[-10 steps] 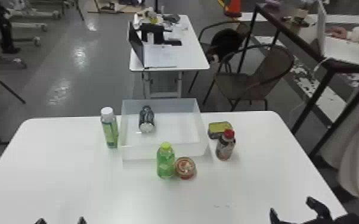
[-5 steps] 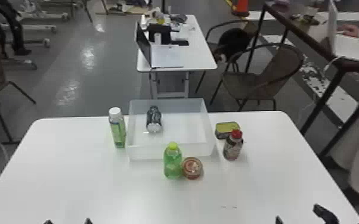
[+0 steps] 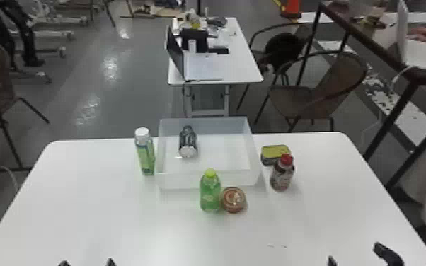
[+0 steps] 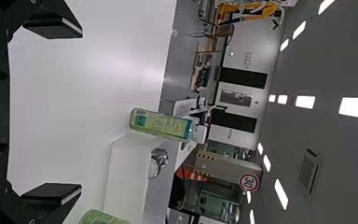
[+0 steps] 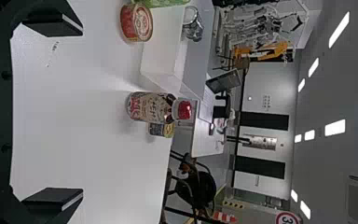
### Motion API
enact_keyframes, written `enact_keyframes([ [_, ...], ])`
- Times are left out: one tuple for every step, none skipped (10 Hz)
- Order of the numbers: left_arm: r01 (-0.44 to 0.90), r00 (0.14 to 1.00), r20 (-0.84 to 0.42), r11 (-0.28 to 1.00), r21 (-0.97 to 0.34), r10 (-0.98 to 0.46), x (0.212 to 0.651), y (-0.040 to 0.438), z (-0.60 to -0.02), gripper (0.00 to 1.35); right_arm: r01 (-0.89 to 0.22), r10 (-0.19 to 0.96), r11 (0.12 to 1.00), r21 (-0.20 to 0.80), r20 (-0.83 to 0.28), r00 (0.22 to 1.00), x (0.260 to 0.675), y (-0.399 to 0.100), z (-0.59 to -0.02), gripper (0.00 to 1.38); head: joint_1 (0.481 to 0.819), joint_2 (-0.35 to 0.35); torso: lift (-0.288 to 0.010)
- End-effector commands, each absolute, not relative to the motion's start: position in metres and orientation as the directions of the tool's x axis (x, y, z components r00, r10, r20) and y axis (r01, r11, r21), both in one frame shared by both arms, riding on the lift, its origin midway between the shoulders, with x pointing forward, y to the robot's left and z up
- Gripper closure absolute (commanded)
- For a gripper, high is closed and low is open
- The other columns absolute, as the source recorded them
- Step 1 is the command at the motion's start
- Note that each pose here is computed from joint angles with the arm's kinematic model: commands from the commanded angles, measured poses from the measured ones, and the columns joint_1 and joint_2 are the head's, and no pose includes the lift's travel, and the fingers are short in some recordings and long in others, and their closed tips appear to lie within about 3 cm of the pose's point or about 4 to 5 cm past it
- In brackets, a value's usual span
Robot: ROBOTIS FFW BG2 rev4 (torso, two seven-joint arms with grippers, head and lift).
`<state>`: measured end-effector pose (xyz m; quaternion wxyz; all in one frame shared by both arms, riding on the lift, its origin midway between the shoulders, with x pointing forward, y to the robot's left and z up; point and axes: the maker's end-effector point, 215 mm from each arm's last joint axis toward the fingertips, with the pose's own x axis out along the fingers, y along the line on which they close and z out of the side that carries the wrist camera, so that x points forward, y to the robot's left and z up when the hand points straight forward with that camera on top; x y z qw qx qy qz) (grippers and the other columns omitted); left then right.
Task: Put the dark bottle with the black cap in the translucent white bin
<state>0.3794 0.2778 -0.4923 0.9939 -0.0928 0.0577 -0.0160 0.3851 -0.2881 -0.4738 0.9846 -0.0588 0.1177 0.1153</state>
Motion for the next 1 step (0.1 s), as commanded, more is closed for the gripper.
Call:
enact_keyframes([
  [0.018, 0.993, -0.108, 0.981, -0.191, -0.040, 0.3790, 0.2769, -0.4913, 0.14, -0.242, 0.215, 0.966, -0.089, -0.244, 0.946, 0.3855, -0.2864, -0.4732, 0.08, 0.695, -0.017, -0.012],
])
